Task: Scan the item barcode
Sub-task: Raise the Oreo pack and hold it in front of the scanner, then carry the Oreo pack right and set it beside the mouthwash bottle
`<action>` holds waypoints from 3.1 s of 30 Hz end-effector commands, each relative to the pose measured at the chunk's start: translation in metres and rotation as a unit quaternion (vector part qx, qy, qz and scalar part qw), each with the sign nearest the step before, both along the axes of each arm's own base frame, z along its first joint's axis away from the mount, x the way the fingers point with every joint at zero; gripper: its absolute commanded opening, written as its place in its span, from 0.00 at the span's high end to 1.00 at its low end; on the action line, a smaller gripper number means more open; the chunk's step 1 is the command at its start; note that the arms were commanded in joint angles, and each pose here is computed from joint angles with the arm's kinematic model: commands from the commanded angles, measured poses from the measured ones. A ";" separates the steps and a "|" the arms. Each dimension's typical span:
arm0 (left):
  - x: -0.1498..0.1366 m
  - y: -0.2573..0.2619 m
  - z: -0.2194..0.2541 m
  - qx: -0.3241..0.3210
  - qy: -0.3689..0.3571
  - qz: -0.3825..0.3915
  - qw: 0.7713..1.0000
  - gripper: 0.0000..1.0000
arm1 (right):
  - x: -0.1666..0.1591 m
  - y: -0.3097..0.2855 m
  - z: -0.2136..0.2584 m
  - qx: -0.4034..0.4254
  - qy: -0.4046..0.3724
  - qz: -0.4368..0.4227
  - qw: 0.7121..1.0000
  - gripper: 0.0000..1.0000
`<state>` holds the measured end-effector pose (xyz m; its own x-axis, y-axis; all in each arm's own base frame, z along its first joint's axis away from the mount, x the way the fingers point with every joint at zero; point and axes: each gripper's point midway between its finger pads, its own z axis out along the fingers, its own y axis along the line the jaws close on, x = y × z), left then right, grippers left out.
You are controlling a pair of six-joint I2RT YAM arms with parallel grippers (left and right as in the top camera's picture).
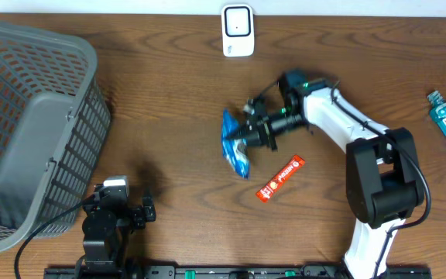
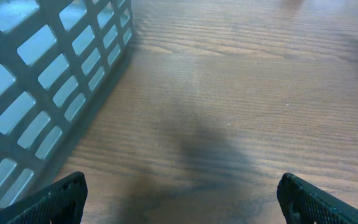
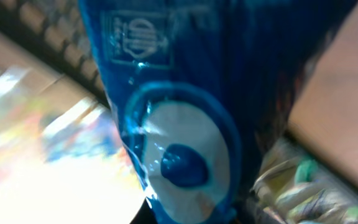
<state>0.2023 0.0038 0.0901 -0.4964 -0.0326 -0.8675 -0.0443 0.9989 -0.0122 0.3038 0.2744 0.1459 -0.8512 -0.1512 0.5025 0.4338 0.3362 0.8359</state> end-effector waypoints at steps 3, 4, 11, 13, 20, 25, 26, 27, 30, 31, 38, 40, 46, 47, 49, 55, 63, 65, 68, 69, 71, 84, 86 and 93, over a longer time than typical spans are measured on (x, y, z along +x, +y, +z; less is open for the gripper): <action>-0.002 0.003 -0.005 -0.003 0.008 0.011 1.000 0.02 | 0.067 -0.041 -0.022 -0.279 -0.031 -0.132 0.950 0.99; -0.002 0.003 -0.005 -0.003 0.008 0.011 1.000 0.02 | 0.071 -0.049 -0.023 -0.313 -0.014 -0.159 0.936 0.99; -0.002 0.003 -0.005 -0.003 0.008 0.011 1.000 0.02 | 0.108 -0.087 -0.022 -0.403 0.127 -0.397 0.815 0.99; -0.002 0.003 -0.005 -0.003 0.008 0.011 1.000 0.02 | 0.134 -0.084 -0.016 -0.377 0.092 -0.428 0.816 0.99; -0.002 0.003 -0.005 -0.003 0.008 0.011 1.000 0.02 | 0.203 -0.078 0.006 -0.308 0.020 -0.559 0.770 0.98; -0.002 0.003 -0.005 -0.004 0.008 0.011 1.000 0.02 | 0.236 -0.080 0.018 -0.268 -0.008 -0.626 0.732 0.98; -0.002 0.003 -0.005 -0.004 0.008 0.011 1.000 0.02 | 0.243 -0.079 0.018 -0.261 -0.009 -0.634 0.728 0.98; -0.002 0.003 -0.005 -0.003 0.008 0.011 1.000 0.02 | 0.251 -0.077 0.019 -0.254 -0.008 -0.640 0.725 0.98; -0.002 0.003 -0.005 -0.004 0.008 0.011 1.000 0.02 | 0.277 -0.070 0.015 -0.244 -0.008 -0.651 0.719 0.98; -0.002 0.003 -0.005 -0.004 0.008 0.011 1.000 0.02 | 0.289 -0.067 0.013 -0.242 -0.011 -0.653 0.717 0.98; -0.002 0.003 -0.005 -0.003 0.008 0.011 1.000 0.02 | 0.341 -0.060 -0.006 -0.228 0.025 -0.674 0.703 0.98; -0.002 0.003 -0.005 -0.003 0.008 0.011 1.000 0.02 | 0.349 -0.059 -0.014 -0.222 0.041 -0.680 0.697 0.98; -0.002 0.003 -0.005 -0.003 0.008 0.011 1.000 0.02 | 0.366 -0.062 -0.030 -0.203 0.059 -0.696 0.686 0.98; -0.002 0.003 -0.005 -0.004 0.008 0.011 1.000 0.02 | 0.366 -0.064 -0.031 -0.205 0.058 -0.698 0.683 0.98; -0.002 0.003 -0.005 -0.003 0.008 0.011 1.000 0.02 | 0.367 -0.069 -0.031 -0.209 0.053 -0.708 0.673 0.98; -0.002 0.003 -0.005 -0.003 0.008 0.011 1.000 0.02 | 0.366 -0.077 -0.028 -0.218 0.055 -0.702 0.676 0.98; -0.002 0.003 -0.005 -0.003 0.008 0.011 1.000 0.02 | 0.310 -0.167 0.023 -0.366 0.049 -0.681 0.633 0.98; -0.002 0.003 -0.005 -0.003 0.008 0.011 1.000 0.02 | 0.285 -0.201 0.037 -0.408 0.058 -0.688 0.597 0.98; -0.002 0.003 -0.005 -0.003 0.008 0.011 1.000 0.02 | 0.236 -0.254 0.053 -0.475 0.092 -0.686 0.543 0.98; -0.002 0.003 -0.005 -0.004 0.008 0.011 1.000 0.02 | 0.217 -0.275 0.055 -0.501 0.108 -0.677 0.527 0.98; -0.002 0.003 -0.005 -0.003 0.008 0.011 1.000 0.02 | 0.201 -0.306 0.055 -0.539 0.109 -0.656 0.517 0.98; -0.002 0.003 -0.005 -0.003 0.008 0.011 1.000 0.02 | 0.168 -0.470 -0.024 -0.703 -0.006 -0.346 0.621 0.98; -0.002 0.003 -0.005 -0.003 0.008 0.011 1.000 0.02 | 0.169 -0.464 -0.053 -0.679 -0.050 -0.258 0.685 0.98; -0.002 0.003 -0.005 -0.003 0.008 0.011 1.000 0.02 | 0.156 -0.456 -0.122 -0.644 -0.165 -0.018 0.747 0.98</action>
<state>0.2023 0.0038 0.0900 -0.4967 -0.0326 -0.8673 -0.0443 0.9989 -0.0122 0.4619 -0.1916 0.0345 -0.7787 0.6214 -0.0863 0.6274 0.7723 -0.0999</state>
